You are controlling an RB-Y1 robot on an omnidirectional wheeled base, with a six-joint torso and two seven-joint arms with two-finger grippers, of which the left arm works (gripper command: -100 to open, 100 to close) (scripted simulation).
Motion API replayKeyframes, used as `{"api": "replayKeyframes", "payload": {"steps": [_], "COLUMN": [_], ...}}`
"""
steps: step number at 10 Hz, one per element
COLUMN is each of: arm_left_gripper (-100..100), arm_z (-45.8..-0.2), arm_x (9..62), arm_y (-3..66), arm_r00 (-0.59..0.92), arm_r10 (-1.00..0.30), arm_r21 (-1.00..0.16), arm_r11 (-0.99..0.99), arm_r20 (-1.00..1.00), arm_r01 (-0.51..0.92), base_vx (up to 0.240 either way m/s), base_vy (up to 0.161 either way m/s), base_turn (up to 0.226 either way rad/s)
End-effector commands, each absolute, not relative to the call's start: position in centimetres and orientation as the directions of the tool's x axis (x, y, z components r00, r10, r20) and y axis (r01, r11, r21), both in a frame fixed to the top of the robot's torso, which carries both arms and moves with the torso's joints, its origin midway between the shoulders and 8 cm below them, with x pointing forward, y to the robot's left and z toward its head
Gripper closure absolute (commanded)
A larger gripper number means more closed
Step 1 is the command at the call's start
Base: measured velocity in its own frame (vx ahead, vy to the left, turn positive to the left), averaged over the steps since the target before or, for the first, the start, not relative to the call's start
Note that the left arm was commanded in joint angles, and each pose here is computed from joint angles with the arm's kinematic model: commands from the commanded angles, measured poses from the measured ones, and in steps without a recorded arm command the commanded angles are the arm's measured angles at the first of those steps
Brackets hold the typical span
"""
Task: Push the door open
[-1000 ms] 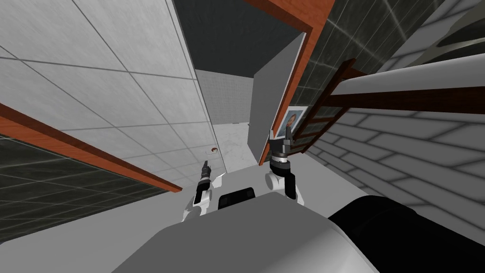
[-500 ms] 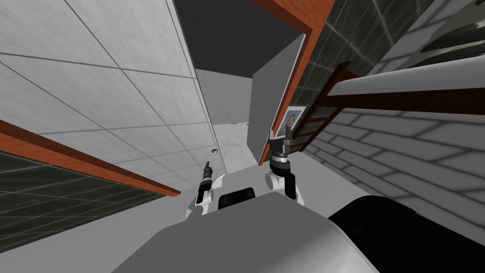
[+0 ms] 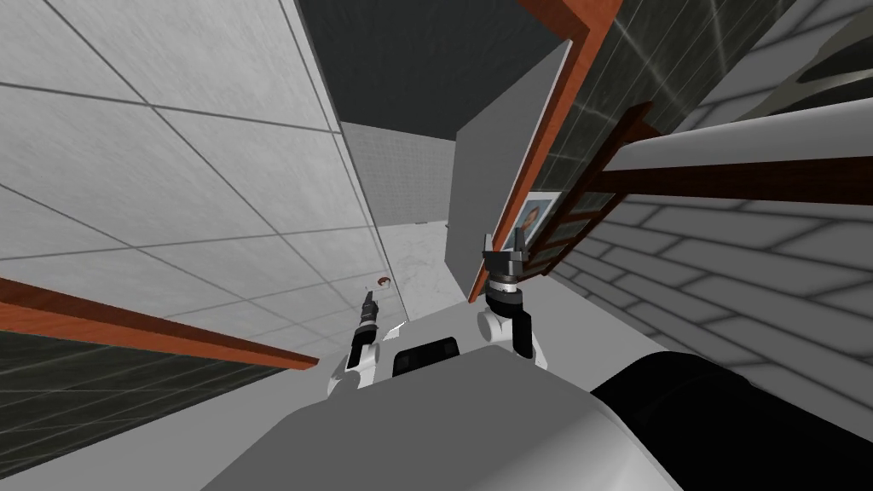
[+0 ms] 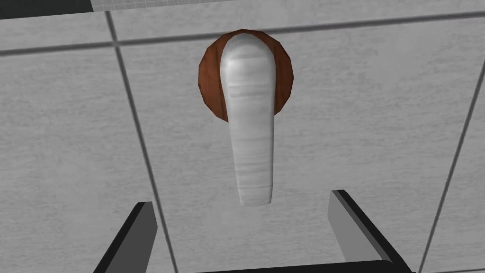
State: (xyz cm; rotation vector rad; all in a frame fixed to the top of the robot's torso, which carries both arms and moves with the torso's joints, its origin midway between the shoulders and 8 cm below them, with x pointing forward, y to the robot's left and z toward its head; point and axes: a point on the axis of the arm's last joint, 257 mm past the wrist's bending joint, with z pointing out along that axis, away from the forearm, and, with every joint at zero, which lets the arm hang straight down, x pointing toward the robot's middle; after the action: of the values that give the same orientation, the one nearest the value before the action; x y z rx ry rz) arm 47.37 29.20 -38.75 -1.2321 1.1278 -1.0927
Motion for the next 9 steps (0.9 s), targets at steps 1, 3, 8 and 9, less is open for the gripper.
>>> {"api": "replayKeyframes", "payload": {"steps": [1, 3, 8, 9], "arm_left_gripper": [-100, -100, 100, 100], "arm_z": [-38.80, -39.04, -39.01, -39.01], "arm_x": [47.31, 47.24, 47.19, 47.19], "arm_y": [29.21, 28.28, 28.66, 28.66], "arm_r00": [0.129, 0.132, 0.131, 0.131], "arm_r10": [-0.991, -0.991, -0.991, -0.991], "arm_r21": [-0.999, -1.000, -1.000, -1.000], "arm_r11": [0.035, 0.011, 0.019, 0.019], "arm_r20": [-0.034, -0.011, -0.018, -0.018], "arm_r01": [0.006, 0.005, 0.005, 0.005], "base_vx": [0.207, 0.227, 0.007, 0.000], "base_vy": [0.035, 0.040, 0.002, 0.000], "base_turn": [-0.021, -0.029, -0.004, 0.000]}}
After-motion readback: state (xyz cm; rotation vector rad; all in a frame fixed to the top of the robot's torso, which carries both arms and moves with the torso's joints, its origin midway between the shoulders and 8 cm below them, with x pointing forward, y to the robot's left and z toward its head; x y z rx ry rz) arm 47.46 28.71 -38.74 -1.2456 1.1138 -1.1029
